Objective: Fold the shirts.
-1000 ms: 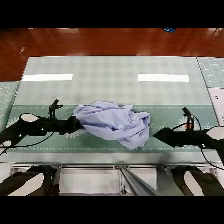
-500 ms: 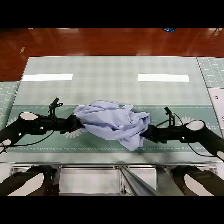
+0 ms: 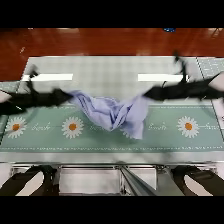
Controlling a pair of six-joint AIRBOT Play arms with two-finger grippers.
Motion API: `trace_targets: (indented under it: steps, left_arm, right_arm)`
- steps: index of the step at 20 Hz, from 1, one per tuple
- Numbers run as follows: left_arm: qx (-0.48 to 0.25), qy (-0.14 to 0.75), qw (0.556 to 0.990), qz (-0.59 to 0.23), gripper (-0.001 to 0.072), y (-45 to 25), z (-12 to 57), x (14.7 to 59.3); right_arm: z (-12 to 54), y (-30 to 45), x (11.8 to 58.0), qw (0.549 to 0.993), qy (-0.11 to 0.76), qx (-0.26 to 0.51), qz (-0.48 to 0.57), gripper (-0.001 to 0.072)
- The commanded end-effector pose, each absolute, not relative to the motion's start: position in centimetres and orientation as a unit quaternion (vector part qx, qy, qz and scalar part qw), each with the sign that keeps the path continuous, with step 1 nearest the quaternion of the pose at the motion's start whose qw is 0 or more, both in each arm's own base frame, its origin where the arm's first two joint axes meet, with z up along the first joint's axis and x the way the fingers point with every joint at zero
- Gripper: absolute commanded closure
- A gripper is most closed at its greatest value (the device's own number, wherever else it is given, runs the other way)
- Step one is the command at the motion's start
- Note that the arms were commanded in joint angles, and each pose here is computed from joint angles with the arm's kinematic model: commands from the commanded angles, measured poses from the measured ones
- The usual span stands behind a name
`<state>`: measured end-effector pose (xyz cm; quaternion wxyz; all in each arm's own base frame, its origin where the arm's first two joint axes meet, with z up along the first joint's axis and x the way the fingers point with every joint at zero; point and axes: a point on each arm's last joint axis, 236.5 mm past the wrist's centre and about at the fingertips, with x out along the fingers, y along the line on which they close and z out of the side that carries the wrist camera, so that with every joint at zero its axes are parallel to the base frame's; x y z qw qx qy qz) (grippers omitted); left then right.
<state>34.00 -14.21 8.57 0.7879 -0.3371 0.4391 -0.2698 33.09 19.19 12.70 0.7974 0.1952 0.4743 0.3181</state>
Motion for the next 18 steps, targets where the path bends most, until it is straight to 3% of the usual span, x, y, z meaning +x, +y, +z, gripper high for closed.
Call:
trace_targets:
  steps: [1, 5, 9, 12, 18]
  left_arm:
    - [-0.286, 0.27, 0.876, -0.278, 0.0692, -10.6, 25.0, 35.7]
    - [-0.189, 0.086, 0.944, -0.258, 0.0692, -8.0, 41.3, 31.4]
    - [-0.107, -0.009, 0.965, -0.239, 0.0691, -9.2, 49.1, 24.3]
    - [-0.062, -0.026, 0.974, -0.218, 0.0691, -10.6, 49.5, 20.1]
    - [-0.016, 0.034, 0.986, -0.162, 0.0691, -9.9, 45.6, 16.3]
  right_arm:
    - [27.4, 13.8, 36.6, 0.91, 0.332, 0.083, 0.234, 0.0694]
    - [41.3, 10.5, 32.8, 0.962, 0.193, 0.021, 0.194, 0.0694]
    - [47.7, 7.9, 25.8, 0.982, 0.101, 0.004, 0.16, 0.0694]
    - [48.0, 5.2, 21.0, 0.989, 0.094, -0.003, 0.115, 0.0694]
    - [45.5, 2.0, 14.4, 0.99, 0.125, 0.006, 0.063, 0.0694]
